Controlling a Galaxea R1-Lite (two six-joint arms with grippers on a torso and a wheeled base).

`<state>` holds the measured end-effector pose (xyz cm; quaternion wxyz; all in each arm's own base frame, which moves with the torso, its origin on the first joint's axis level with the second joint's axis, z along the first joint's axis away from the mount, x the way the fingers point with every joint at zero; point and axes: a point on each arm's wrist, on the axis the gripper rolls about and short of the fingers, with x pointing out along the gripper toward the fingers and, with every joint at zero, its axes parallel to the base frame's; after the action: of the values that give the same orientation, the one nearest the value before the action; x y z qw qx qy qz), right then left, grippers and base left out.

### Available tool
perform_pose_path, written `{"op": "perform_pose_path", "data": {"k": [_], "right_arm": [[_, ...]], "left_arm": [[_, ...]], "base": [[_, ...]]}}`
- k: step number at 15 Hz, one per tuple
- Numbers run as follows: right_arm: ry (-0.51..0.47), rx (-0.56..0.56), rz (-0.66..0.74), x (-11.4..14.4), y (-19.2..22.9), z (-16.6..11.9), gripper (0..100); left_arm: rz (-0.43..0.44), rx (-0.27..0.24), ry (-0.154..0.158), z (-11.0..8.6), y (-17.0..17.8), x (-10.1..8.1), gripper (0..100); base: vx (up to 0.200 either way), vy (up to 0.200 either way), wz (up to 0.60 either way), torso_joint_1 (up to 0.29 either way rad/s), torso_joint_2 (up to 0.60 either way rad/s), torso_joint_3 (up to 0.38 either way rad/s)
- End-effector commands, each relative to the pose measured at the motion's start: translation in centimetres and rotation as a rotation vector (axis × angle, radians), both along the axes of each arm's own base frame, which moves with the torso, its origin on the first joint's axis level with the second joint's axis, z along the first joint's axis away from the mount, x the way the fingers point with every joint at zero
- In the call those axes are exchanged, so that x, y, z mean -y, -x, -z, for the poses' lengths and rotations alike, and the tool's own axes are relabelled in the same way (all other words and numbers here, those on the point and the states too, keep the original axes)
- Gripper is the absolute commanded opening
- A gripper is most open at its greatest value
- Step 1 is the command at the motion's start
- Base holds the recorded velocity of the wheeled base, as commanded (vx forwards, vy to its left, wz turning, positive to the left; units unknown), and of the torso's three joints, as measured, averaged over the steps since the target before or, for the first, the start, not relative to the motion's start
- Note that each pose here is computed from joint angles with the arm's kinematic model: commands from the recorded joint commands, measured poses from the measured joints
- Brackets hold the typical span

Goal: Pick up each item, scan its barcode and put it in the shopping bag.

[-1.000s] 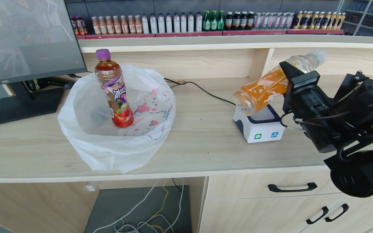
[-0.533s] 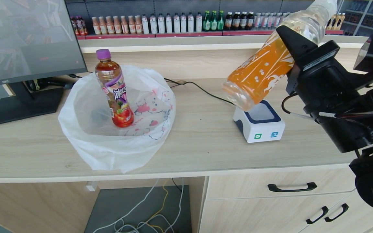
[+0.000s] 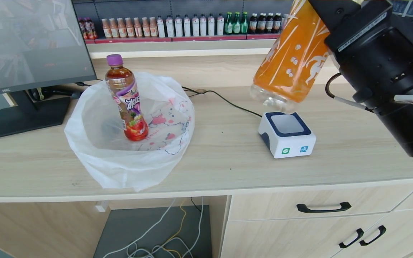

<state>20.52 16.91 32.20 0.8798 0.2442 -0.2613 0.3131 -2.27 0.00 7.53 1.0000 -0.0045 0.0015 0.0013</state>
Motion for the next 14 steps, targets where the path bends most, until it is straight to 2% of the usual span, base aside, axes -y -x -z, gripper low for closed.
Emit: {"op": "perform_pose_path", "data": {"k": [1, 3, 5, 9, 14], "right_arm": [[0.082, 0.069, 0.017, -0.4, 2.1, -1.2, 0], [0.197, 0.164, 0.118, -0.1, 2.8, -1.6, 0], [0.277, 0.216, 0.130, -0.1, 2.9, -1.5, 0], [0.359, 0.185, 0.131, -0.7, 2.2, 1.1, 0], [0.386, 0.135, 0.170, -1.2, 1.3, 4.6, 0]], "left_arm": [[-0.001, 0.000, 0.000, 0.0, 0.0, 0.0, 100], [0.001, 0.000, 0.000, 0.0, 0.0, 0.0, 100], [-0.001, 0.000, 0.000, 0.0, 0.0, 0.0, 100], [-0.001, 0.000, 0.000, 0.0, 0.0, 0.0, 100], [-0.001, 0.000, 0.000, 0.0, 0.0, 0.0, 100]], "base": [[0.000, 0.000, 0.00, 0.000, 0.00, 0.000], [0.000, 0.000, 0.00, 0.000, 0.00, 0.000], [0.000, 0.000, 0.00, 0.000, 0.00, 0.000], [0.000, 0.000, 0.00, 0.000, 0.00, 0.000], [0.000, 0.000, 0.00, 0.000, 0.00, 0.000]]}}
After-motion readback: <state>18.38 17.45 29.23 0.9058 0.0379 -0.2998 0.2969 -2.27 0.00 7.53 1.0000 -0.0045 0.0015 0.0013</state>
